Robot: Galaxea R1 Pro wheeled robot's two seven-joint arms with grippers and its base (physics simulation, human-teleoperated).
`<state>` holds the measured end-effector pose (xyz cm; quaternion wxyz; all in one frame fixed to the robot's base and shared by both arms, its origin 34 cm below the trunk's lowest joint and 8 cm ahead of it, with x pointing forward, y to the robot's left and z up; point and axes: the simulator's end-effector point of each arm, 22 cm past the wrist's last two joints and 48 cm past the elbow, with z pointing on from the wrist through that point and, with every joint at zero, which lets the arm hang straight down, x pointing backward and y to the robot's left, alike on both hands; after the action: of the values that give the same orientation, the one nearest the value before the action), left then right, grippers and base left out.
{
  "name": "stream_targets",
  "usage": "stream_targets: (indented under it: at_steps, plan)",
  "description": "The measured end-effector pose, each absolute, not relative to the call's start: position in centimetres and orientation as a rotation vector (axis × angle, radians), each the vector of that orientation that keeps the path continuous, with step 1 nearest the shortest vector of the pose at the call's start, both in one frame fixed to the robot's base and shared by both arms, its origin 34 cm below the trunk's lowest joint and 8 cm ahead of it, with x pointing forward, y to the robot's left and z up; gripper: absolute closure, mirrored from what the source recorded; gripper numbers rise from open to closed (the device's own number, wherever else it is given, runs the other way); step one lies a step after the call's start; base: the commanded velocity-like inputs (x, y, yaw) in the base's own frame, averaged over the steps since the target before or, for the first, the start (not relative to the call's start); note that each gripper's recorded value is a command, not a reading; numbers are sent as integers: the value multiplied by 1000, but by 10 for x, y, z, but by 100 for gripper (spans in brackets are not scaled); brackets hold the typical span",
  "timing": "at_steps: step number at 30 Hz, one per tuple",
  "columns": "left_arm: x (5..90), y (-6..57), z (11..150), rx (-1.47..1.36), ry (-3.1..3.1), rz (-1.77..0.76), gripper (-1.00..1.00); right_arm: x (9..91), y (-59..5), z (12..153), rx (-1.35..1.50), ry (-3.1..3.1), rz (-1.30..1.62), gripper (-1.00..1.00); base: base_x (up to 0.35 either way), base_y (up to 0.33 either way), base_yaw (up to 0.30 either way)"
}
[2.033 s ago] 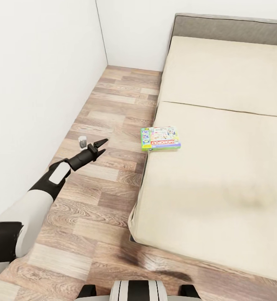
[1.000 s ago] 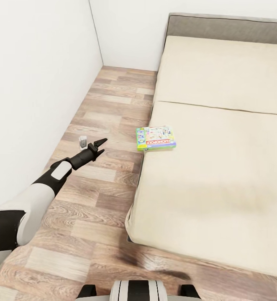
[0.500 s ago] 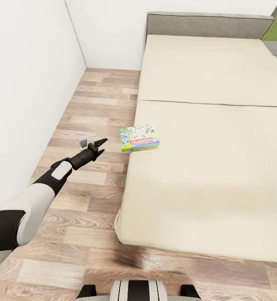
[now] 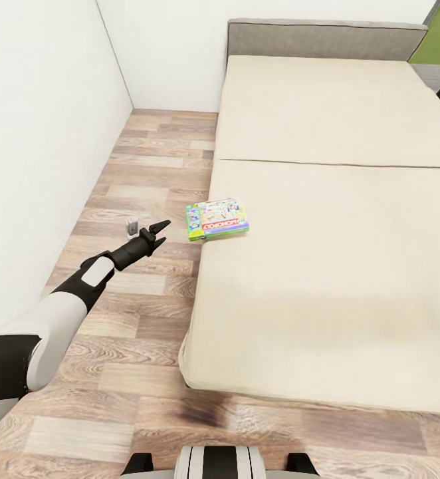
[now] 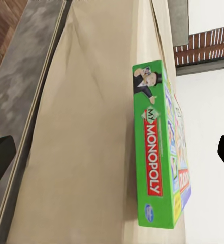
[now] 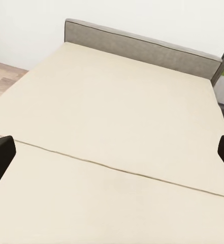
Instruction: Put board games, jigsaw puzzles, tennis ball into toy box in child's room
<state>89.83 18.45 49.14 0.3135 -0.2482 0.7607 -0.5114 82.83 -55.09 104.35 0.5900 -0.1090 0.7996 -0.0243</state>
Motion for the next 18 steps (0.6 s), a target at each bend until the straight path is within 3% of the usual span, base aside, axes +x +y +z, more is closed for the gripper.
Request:
stream_targets:
  at_steps: [18]
  plan:
    - [898,186,491,-654,2004,-1347,-100,828,-551,1045,-255,1858,-56,-100,0,0,-5]
